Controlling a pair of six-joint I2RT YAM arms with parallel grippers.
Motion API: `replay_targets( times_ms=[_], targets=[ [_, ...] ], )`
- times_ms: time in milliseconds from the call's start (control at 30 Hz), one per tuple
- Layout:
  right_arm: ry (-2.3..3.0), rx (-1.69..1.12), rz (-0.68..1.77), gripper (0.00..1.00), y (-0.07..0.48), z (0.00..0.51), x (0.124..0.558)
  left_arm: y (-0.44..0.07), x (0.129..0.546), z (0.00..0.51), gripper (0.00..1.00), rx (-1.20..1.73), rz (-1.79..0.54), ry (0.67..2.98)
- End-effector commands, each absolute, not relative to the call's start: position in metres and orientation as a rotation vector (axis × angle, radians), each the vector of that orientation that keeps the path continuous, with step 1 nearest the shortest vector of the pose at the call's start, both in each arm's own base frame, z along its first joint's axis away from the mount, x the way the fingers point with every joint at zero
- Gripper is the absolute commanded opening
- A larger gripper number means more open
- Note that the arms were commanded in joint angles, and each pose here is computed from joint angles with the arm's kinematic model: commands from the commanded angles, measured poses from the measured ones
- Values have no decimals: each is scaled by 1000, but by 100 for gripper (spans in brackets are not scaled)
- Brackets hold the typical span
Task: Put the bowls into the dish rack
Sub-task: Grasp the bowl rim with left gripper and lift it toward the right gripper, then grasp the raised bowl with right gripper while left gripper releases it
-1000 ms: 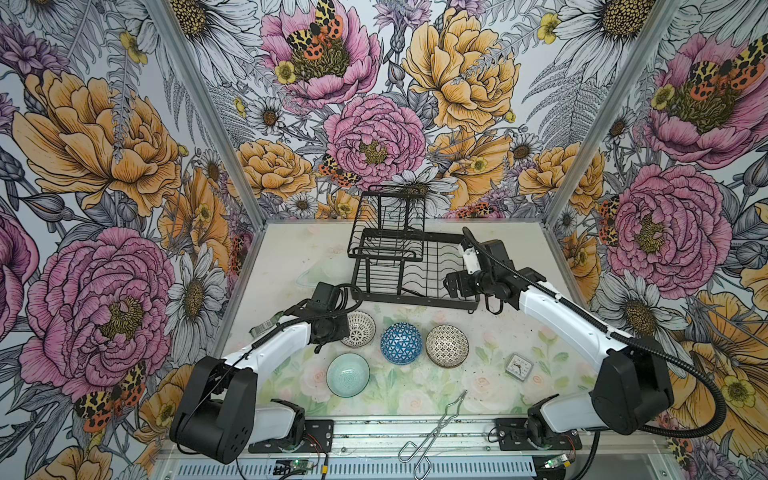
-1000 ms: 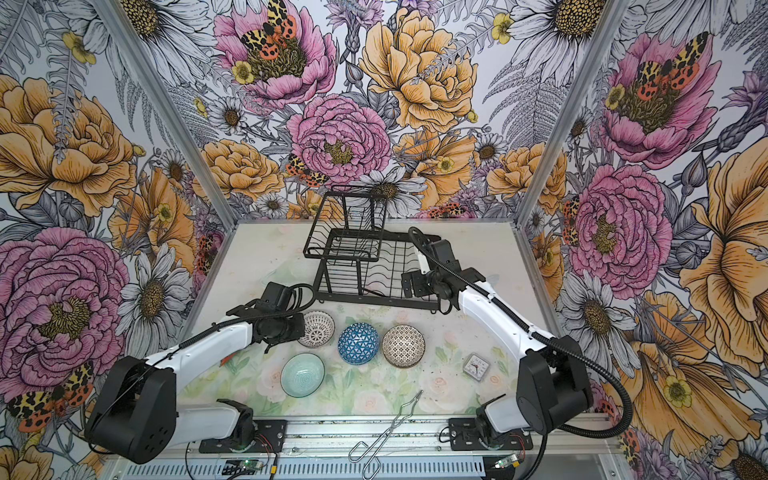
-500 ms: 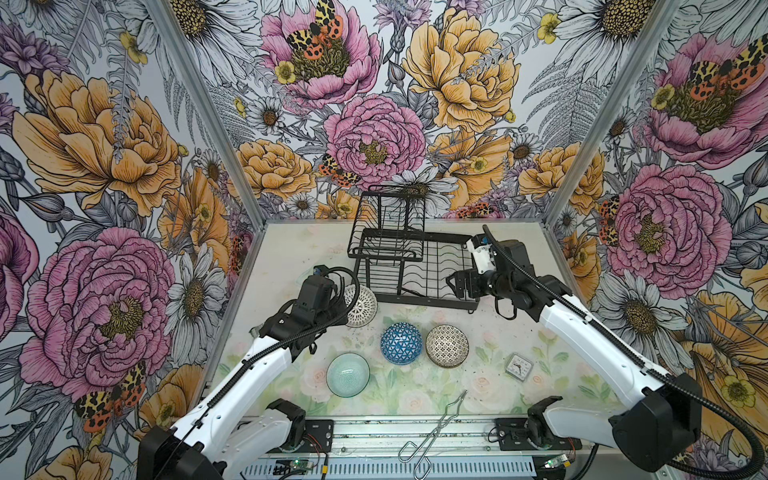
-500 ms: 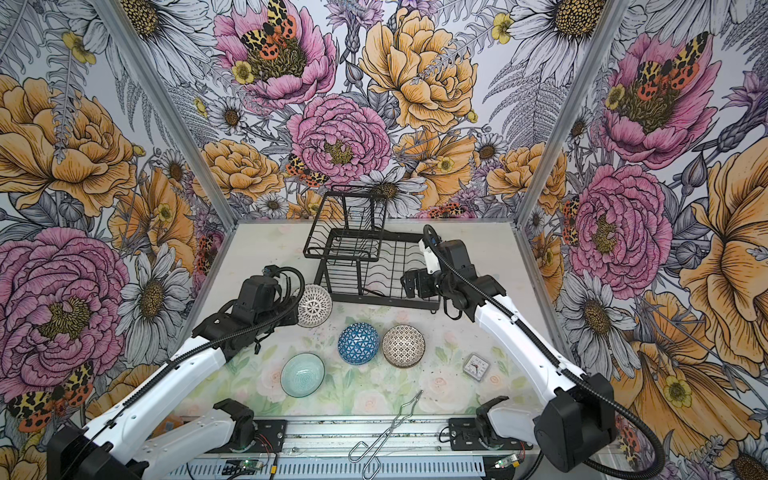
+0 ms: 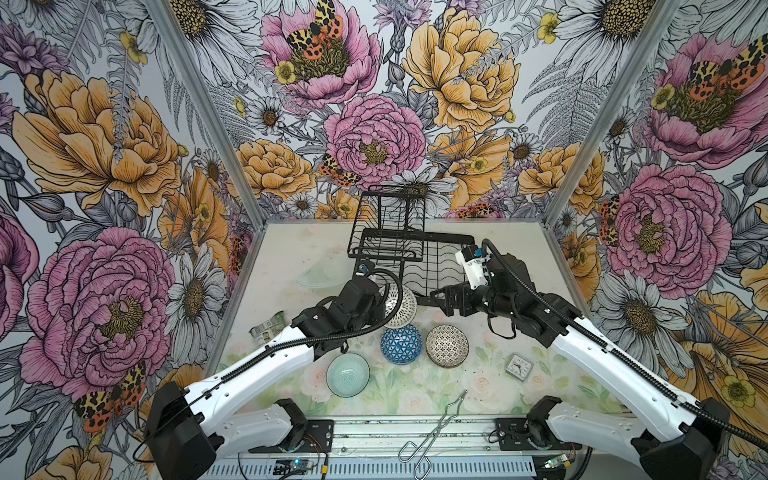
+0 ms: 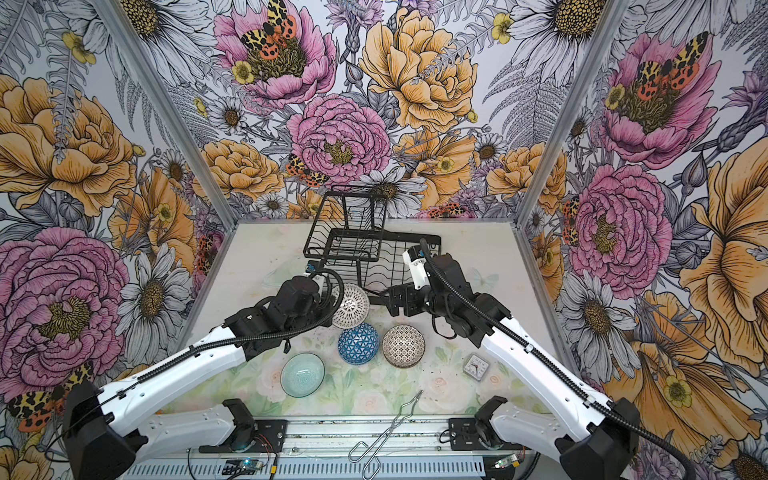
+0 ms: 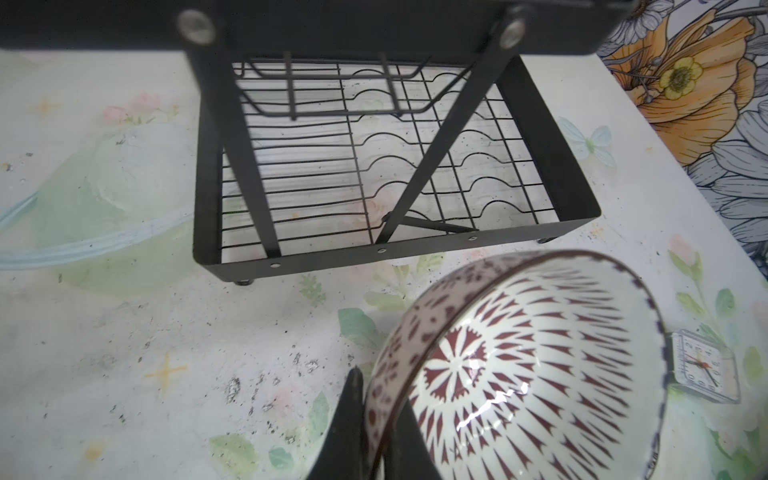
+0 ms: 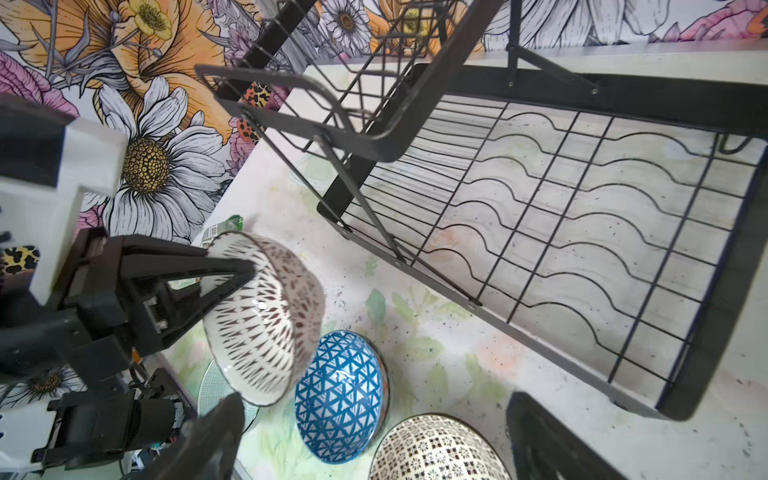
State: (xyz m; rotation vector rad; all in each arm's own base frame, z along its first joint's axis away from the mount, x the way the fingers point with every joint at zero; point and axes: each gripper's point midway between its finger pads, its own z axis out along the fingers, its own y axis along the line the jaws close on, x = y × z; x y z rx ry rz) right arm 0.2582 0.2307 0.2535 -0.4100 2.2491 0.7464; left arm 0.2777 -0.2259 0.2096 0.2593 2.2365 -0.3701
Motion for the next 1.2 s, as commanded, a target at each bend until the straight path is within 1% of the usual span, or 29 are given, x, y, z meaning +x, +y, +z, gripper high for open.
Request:
replay_targets(
  times_ms=[0,167,400,533,667,733,800,867,967,1033,1067,1167],
  targets=[
    [2221,-311,726,100,234,261,263,-253,297,255,0,227,-435,2083],
    [2248,-245,674,99,238,249,269,-279,303,263,0,250,-495,2065],
    [2267,-211,641,99,239,239,277,-300,303,269,0,277,-579,2042],
    [2260,-186,619,94,237,237,282,-303,303,268,0,280,-588,2039],
    [2267,-187,618,83,242,234,287,-305,299,267,0,290,-622,2027],
    [2276,-187,620,75,245,232,289,-305,297,267,0,287,-643,2019],
    [2282,-185,620,71,246,229,290,-306,297,268,0,286,-651,2016],
    [2284,-178,619,63,247,228,291,-306,296,269,0,287,-657,2010],
    [2281,-169,619,58,246,229,292,-306,295,270,0,289,-665,2003],
    [2275,-164,611,52,244,230,292,-307,294,269,0,294,-665,2001],
    [2273,-158,608,51,243,230,292,-307,294,269,0,297,-664,2001],
    [2265,-152,605,41,241,232,293,-307,293,268,0,302,-663,1998]
  ],
)
